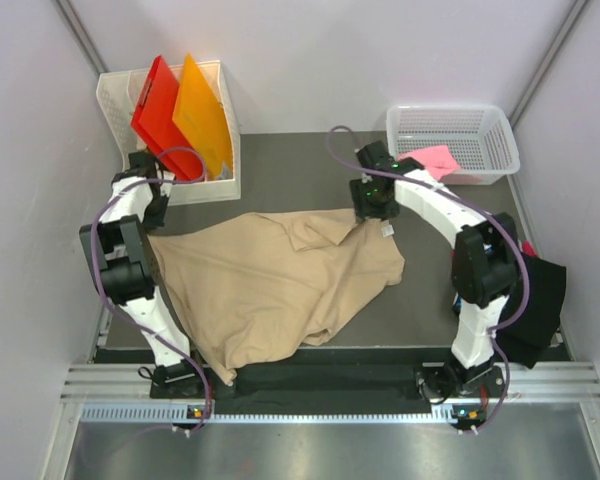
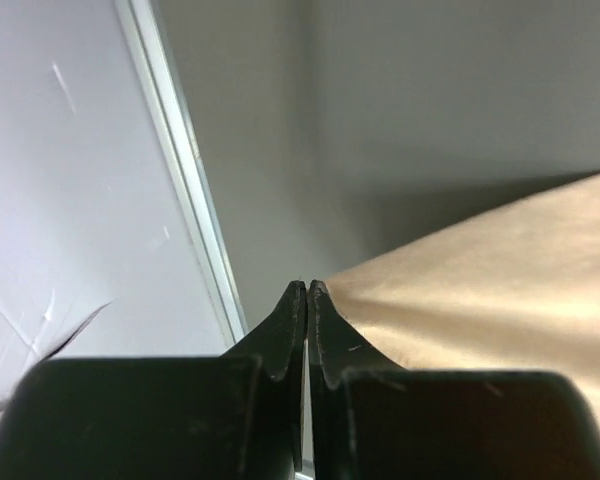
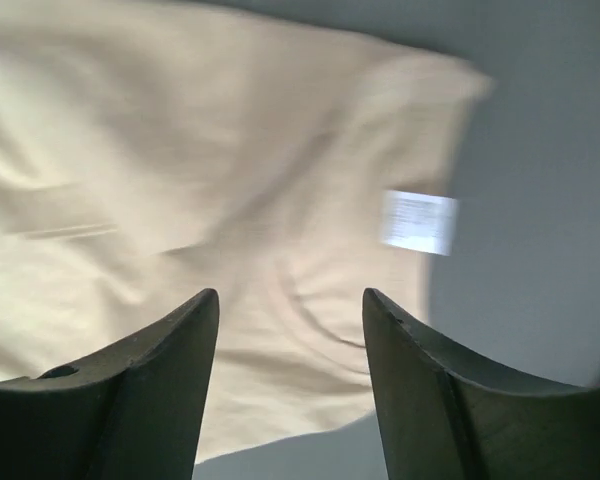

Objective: Fold and stack the t-shirts
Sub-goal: Flatten out the tshirt

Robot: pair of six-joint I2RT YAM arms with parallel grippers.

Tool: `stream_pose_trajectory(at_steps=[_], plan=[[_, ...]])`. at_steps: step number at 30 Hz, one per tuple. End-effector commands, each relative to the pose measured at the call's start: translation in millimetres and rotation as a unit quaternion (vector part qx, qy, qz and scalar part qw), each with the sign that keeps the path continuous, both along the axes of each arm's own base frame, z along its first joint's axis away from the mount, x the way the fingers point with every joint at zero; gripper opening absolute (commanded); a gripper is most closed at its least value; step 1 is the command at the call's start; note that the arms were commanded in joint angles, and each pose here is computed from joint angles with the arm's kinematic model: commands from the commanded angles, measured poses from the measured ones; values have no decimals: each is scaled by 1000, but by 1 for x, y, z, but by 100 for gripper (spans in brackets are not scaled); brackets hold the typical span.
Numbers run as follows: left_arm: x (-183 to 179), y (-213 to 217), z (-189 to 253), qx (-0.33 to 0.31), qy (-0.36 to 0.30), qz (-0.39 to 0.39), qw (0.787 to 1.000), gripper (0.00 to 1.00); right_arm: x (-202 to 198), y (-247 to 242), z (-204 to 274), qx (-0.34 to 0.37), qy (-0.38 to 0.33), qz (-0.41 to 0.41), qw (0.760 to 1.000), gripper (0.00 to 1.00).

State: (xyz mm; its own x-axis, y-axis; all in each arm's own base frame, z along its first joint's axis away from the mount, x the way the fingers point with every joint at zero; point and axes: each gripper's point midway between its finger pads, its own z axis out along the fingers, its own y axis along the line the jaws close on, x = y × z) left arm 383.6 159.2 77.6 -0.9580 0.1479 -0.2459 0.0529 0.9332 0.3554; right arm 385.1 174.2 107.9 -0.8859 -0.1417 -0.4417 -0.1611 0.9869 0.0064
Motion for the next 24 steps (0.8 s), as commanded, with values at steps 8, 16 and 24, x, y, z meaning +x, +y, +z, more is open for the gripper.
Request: stream_pose_trajectory(at_steps=[8, 16, 24], plan=[[-9, -6, 25, 10, -26, -11, 1000, 0, -4, 101, -35, 65, 51, 92, 992, 48], [-11, -7, 36, 12, -36, -19, 999, 0, 10, 93, -36, 58, 44, 76, 994, 48], [-13, -9, 34, 4, -34, -20, 999, 0, 9, 71, -31, 47, 38, 62, 996, 51]])
